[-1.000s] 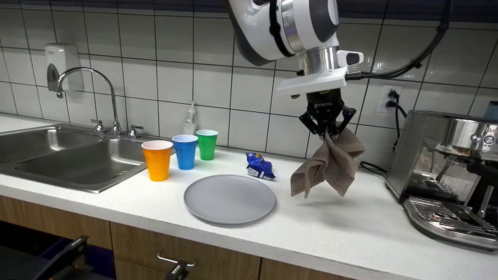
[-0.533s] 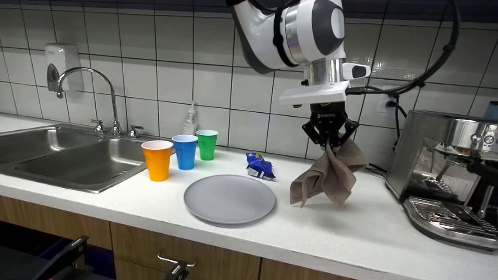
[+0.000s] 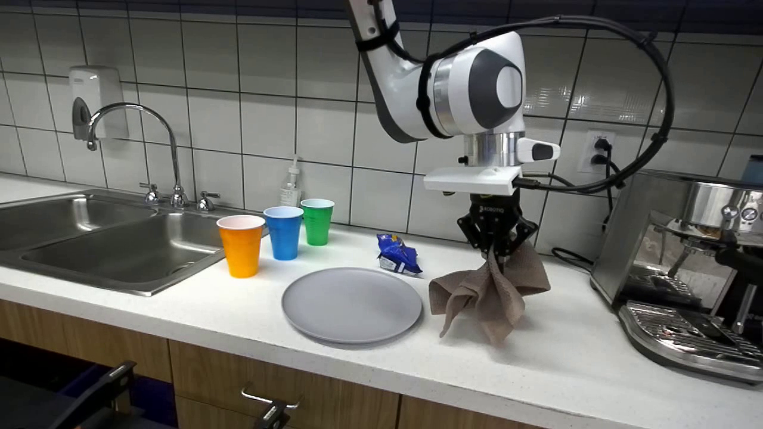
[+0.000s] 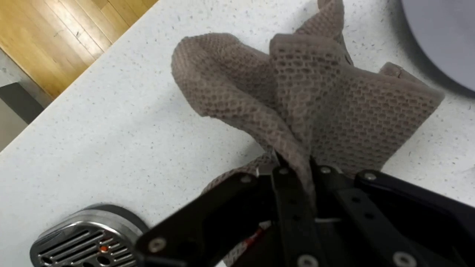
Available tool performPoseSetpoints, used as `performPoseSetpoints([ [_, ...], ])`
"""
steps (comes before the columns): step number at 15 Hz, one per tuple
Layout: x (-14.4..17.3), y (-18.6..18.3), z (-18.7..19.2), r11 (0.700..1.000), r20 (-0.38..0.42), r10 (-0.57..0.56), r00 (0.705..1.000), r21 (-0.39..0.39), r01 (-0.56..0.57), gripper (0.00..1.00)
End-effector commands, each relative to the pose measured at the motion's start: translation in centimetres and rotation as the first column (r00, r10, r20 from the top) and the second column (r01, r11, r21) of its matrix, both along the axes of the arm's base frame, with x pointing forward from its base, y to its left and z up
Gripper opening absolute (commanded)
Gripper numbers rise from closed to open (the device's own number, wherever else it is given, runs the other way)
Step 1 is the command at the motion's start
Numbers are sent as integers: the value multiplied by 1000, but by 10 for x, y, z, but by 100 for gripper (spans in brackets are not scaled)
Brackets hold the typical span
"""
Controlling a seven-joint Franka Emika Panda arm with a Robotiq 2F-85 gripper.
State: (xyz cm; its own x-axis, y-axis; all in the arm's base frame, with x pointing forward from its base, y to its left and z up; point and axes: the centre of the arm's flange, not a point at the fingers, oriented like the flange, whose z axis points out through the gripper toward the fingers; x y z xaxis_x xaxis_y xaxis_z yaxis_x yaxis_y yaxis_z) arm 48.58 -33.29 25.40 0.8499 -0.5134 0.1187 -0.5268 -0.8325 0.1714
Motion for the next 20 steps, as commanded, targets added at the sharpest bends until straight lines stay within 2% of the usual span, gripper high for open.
performPoseSetpoints([
  [1, 14, -21, -20, 999, -23, -35, 999, 26, 36, 2],
  [7, 11, -32, -43, 997, -56, -74, 996, 27, 76, 2],
  [8, 10, -32, -44, 997, -61, -74, 995, 29, 76, 30],
  [10, 9, -30, -36, 997, -66, -78, 995, 9, 79, 40],
  [17, 13, -13, 4, 999, -21, -43, 999, -14, 43, 93],
  [18, 14, -9, 10, 999, -12, -35, 999, -13, 35, 99],
  [20, 17, 2, 22, 1000, 1, -5, 1000, -12, 5, 100],
])
